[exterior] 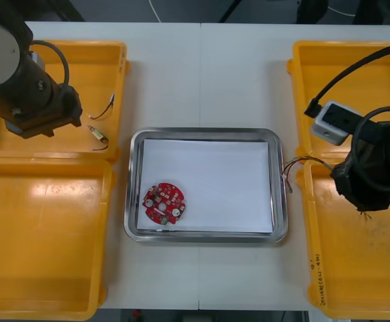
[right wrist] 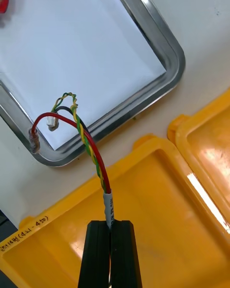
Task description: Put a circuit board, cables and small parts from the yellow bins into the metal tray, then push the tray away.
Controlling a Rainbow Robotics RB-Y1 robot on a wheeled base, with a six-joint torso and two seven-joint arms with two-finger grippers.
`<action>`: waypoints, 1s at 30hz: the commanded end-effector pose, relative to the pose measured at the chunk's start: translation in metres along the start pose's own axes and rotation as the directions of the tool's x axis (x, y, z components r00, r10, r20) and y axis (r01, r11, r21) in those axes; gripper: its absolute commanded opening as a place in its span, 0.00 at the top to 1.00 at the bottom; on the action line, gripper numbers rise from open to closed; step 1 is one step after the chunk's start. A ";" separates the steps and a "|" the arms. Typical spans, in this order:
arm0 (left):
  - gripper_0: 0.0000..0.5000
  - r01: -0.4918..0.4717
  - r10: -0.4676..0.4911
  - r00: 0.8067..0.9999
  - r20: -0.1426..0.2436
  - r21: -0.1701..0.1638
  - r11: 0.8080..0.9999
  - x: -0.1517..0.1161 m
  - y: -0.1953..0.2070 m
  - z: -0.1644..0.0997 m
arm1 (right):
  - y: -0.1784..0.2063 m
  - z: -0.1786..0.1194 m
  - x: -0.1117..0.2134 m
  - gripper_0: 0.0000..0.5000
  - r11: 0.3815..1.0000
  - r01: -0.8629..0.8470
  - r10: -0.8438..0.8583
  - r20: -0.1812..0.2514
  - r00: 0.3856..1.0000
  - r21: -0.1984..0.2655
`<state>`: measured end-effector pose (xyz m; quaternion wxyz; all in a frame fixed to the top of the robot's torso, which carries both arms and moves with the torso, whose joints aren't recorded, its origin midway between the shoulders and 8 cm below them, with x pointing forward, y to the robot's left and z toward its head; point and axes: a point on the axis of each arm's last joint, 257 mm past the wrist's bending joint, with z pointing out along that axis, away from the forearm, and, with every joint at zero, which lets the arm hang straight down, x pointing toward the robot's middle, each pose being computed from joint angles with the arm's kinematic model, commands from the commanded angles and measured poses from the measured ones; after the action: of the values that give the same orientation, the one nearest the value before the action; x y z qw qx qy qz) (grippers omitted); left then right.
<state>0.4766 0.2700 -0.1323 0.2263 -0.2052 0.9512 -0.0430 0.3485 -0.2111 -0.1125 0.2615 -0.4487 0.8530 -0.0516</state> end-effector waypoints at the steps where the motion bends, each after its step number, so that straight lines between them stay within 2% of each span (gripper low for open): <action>1: 0.00 0.107 -0.108 0.992 0.060 0.018 0.994 -0.042 0.005 -0.026 | 0.005 0.000 -0.016 1.00 0.983 0.181 -0.180 -0.022 0.983 0.041; 3: 0.00 0.129 -0.130 0.990 0.055 0.021 0.991 -0.049 0.006 -0.024 | 0.010 0.003 -0.023 1.00 0.977 0.210 -0.209 -0.016 0.978 0.038; 7: 0.00 0.172 -0.174 0.984 0.042 0.036 0.984 -0.062 0.003 -0.021 | 0.025 0.011 -0.046 1.00 0.970 0.243 -0.243 0.021 0.970 0.001; 9: 0.00 0.191 -0.193 0.981 0.026 0.042 0.981 -0.067 0.002 -0.019 | 0.032 0.018 -0.059 1.00 0.967 0.253 -0.252 0.034 0.967 -0.028; 14: 0.00 0.221 -0.221 0.975 -0.010 0.054 0.974 -0.073 -0.003 -0.018 | 0.044 0.030 -0.081 1.00 0.956 0.288 -0.285 0.048 0.957 -0.059; 21: 0.00 0.243 -0.241 0.970 -0.042 0.028 0.970 -0.077 -0.006 -0.002 | 0.053 0.050 -0.103 1.00 0.909 0.415 -0.412 0.047 0.910 -0.052; 30: 0.00 0.285 -0.281 0.955 -0.100 0.028 0.958 -0.072 -0.008 0.027 | 0.061 0.069 -0.115 1.00 0.848 0.527 -0.525 0.052 0.850 -0.063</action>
<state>0.5351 0.2918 -0.1480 0.1550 -0.3155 0.9309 -0.0995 0.3894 -0.0920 -0.1503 0.2284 -0.6373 0.7324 -0.0727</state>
